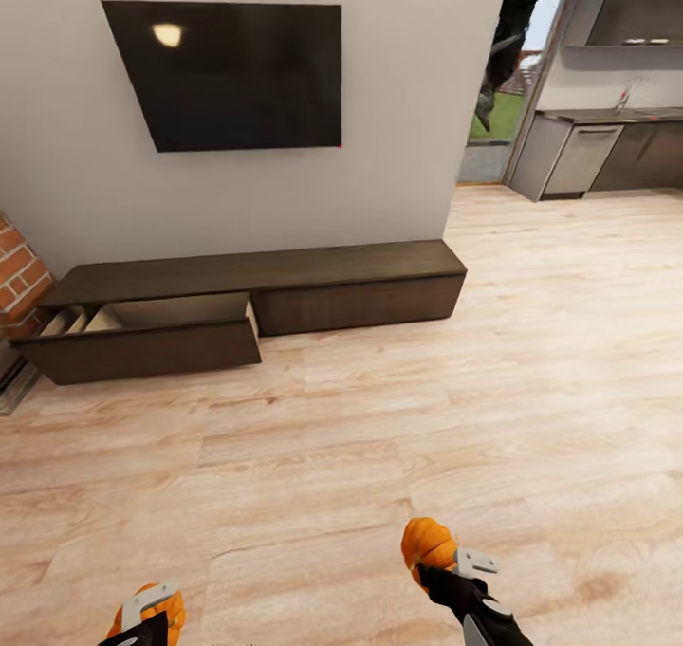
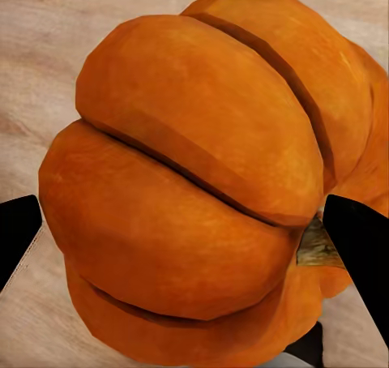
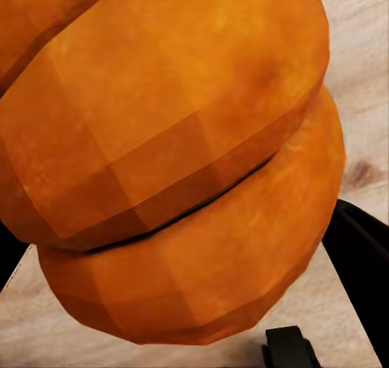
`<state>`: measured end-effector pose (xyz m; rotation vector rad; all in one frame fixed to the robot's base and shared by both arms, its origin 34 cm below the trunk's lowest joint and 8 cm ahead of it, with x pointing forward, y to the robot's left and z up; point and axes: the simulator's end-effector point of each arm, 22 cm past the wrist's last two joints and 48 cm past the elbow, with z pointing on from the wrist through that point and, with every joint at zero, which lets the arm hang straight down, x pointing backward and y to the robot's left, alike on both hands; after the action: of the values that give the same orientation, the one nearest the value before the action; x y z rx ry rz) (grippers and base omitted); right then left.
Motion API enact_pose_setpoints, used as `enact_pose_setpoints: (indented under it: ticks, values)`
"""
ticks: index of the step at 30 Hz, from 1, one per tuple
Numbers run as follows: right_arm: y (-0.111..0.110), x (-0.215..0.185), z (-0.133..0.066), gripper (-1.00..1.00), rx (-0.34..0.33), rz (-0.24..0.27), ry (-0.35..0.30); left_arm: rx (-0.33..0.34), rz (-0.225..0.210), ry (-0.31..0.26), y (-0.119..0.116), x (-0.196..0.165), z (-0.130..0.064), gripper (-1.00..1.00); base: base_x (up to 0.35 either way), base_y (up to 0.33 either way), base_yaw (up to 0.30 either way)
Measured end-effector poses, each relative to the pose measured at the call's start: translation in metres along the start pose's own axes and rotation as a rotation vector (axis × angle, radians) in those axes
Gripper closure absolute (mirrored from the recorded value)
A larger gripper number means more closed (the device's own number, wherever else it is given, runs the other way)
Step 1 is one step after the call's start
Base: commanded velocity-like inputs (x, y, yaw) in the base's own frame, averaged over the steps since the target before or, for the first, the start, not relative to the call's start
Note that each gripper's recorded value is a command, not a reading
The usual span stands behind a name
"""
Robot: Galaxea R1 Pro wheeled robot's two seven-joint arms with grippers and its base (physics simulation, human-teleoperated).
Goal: Place each of the two pumpkins and all three candles from the living room inside a cabinet in the living room (use any cabinet), then make sure every cabinet is closed, and position the cauldron so it is next to a table in the living room.
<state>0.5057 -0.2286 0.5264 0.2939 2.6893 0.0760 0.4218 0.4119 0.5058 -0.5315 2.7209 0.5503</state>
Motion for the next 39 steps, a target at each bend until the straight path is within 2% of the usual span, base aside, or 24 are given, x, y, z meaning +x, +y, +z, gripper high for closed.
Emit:
enact_pose_setpoints:
  ticks: [7,11,17,32,39]
  values:
    - [0.0,-0.001,0.0,1.0,-0.001,-0.006,-0.002,0.003,0.004,0.0,0.0,0.0,0.0,1.0,0.193,0.292,0.028]
    - [0.0,0.0,0.0,1.0,0.0,-0.006,-0.001,0.046,0.006,0.001,-0.01,0.001,0.0,1.0,0.25,0.26,0.001]
    - [0.0,0.0,0.0,1.0,0.001,-0.007,0.0,0.06,0.002,0.002,-0.012,0.001,0.0,1.0,0.257,0.257,0.029]
    - [0.001,0.0,0.0,1.0,-0.001,-0.008,0.0,0.062,0.003,0.002,-0.014,0.001,0.0,1.0,0.186,0.287,0.263]
    - [0.0,0.0,0.0,1.0,-0.001,-0.006,-0.001,0.063,0.004,0.002,-0.014,0.001,0.0,1.0,0.223,0.28,0.041]
